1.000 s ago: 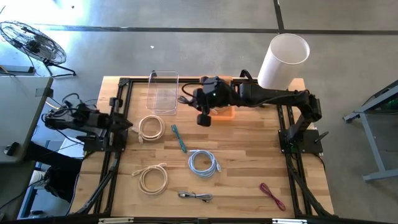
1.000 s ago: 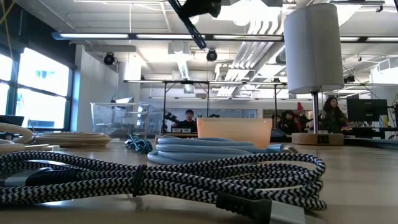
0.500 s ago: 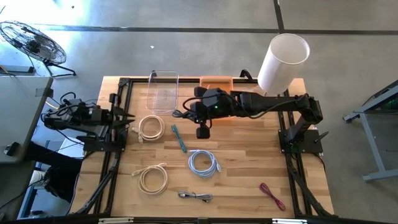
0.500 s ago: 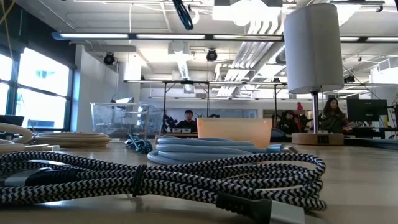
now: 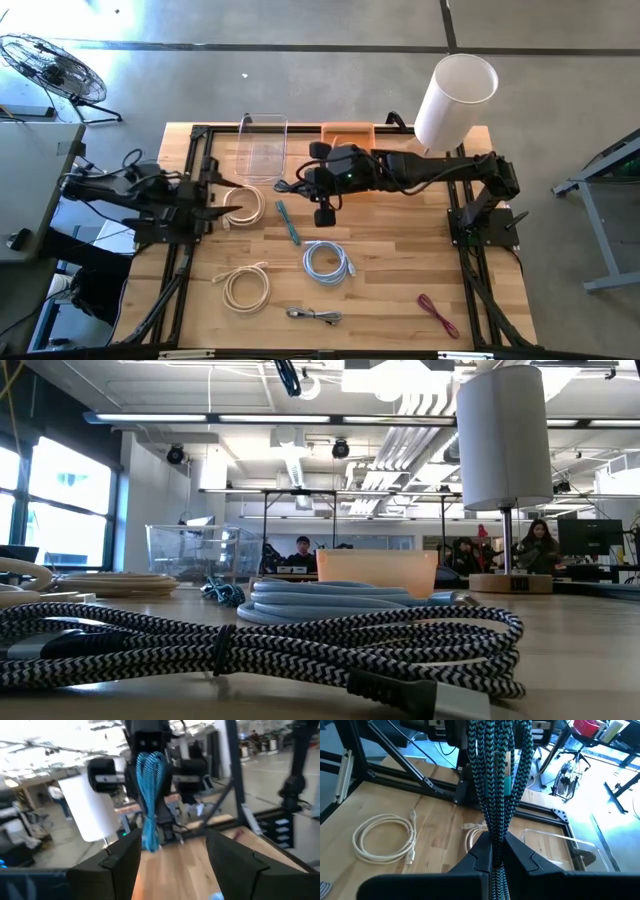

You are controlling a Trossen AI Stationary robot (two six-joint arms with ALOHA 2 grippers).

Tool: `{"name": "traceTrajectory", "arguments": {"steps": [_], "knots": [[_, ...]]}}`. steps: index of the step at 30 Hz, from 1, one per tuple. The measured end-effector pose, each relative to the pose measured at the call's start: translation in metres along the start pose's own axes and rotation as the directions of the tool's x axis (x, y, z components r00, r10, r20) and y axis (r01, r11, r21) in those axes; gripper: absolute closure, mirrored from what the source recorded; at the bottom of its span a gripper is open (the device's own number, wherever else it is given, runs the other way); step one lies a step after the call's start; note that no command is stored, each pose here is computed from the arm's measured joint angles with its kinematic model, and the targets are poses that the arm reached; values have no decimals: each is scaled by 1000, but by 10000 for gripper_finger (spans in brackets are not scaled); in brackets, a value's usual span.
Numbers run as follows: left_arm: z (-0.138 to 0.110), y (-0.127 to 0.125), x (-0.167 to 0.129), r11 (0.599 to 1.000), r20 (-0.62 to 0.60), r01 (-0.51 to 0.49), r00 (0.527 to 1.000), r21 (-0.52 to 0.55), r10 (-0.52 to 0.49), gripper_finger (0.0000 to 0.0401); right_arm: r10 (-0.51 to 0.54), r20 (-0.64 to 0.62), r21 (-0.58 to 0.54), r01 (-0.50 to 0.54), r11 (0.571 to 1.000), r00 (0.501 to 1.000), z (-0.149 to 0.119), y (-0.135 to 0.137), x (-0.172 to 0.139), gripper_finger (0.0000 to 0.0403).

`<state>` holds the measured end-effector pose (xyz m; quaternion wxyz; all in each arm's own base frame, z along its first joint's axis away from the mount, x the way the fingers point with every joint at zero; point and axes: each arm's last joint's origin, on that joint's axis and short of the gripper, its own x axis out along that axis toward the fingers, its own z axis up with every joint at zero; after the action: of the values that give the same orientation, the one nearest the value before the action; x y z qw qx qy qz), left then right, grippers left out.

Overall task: Pick & Place USB Port
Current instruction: Put the right black and blue charger cable in the transparent bin

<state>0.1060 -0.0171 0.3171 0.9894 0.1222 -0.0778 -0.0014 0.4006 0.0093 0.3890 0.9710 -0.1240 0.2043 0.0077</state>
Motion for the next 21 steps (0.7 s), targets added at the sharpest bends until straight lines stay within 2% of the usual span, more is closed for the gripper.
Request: {"name": "traceTrajectory", "arguments": {"steps": [4, 12, 17, 21], "knots": [[5, -1, 18, 999, -22, -36, 999, -20, 36, 181, 6, 1, -3, -6, 1000, 1000, 1, 3, 0, 388], [24, -1, 49, 999, -60, -32, 998, 12, 33, 180, 12, 3, -11, -12, 1000, 1000, 1, 6, 0, 388], [24, -3, 66, 995, -131, -70, 988, 69, 78, 180, 15, 4, -16, -15, 1000, 1000, 2, 7, -1, 388], [23, 3, 77, 995, -145, -81, 985, 57, 89, 180, 20, 5, -22, -20, 1000, 1000, 2, 10, -1, 388]]}}
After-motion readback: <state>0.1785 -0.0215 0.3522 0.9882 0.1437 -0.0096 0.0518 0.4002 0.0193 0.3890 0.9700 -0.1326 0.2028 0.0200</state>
